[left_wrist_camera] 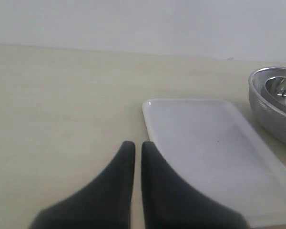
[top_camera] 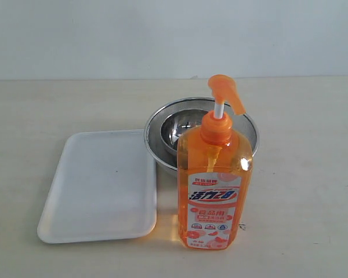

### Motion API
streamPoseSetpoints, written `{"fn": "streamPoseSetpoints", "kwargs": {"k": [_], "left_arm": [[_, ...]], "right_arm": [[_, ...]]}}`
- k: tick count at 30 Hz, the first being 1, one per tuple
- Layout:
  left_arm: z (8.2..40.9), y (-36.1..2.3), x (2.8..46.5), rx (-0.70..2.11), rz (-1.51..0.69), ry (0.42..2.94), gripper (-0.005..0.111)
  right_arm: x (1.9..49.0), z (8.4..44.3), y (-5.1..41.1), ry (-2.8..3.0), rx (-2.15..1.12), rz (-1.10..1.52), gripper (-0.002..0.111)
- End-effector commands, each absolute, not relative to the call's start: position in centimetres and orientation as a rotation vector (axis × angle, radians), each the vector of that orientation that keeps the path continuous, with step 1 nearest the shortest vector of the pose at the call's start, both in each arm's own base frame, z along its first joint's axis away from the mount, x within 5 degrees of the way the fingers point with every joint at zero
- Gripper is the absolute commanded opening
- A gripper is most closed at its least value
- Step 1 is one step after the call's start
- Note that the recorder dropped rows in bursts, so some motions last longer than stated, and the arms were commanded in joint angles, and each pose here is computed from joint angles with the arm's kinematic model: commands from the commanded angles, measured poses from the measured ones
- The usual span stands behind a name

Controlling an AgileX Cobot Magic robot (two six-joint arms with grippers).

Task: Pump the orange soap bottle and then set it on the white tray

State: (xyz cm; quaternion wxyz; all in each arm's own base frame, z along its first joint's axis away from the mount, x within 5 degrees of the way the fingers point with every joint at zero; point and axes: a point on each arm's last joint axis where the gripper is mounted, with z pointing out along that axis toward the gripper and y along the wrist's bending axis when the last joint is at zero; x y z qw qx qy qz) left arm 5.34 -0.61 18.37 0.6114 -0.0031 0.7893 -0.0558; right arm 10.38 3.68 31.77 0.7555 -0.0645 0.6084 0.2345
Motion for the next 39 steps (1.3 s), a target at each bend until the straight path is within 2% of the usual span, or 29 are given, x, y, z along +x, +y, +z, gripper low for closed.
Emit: {"fn": "streamPoseSetpoints", "kwargs": {"k": [1, 13, 21, 26, 30, 33, 34, 39], "left_arm": [[18.3, -0.6, 5.3, -0.005, -0.118, 1.819, 0.005], [18.3, -0.6, 5.3, -0.005, -0.118, 1.819, 0.005], [18.3, -0.6, 5.3, -0.005, -0.118, 1.819, 0.005], [18.3, -0.6, 5.3, -0.005, -0.118, 1.819, 0.005], [18.3, -0.6, 5.3, -0.005, -0.118, 1.819, 0.005], [18.3, -0.6, 5.3, -0.005, -0.118, 1.819, 0.005], [18.3, -0.6, 5.3, -0.005, -0.118, 1.819, 0.005], [18.3, -0.6, 5.3, -0.005, -0.118, 1.819, 0.005]], "right_arm": [[11.8, 31.0, 4.6, 1.399, -0.220, 0.567, 0.000], [12.9, 27.3, 6.0, 1.589, -0.490, 0.538, 0.000], [12.3, 21.7, 6.3, 1.572, -0.484, 0.608, 0.000], [13.5, 19.5, 7.0, 1.634, -0.585, 0.655, 0.000], [13.4, 19.2, 7.7, 1.586, -0.664, 0.732, 0.002], [13.3, 18.9, 8.0, 1.561, -0.741, 0.730, 0.016], [13.3, 18.8, 8.0, 1.555, -0.750, 0.733, 0.024], [13.0, 18.7, 8.3, 1.506, -0.854, 0.703, 0.079]]}}
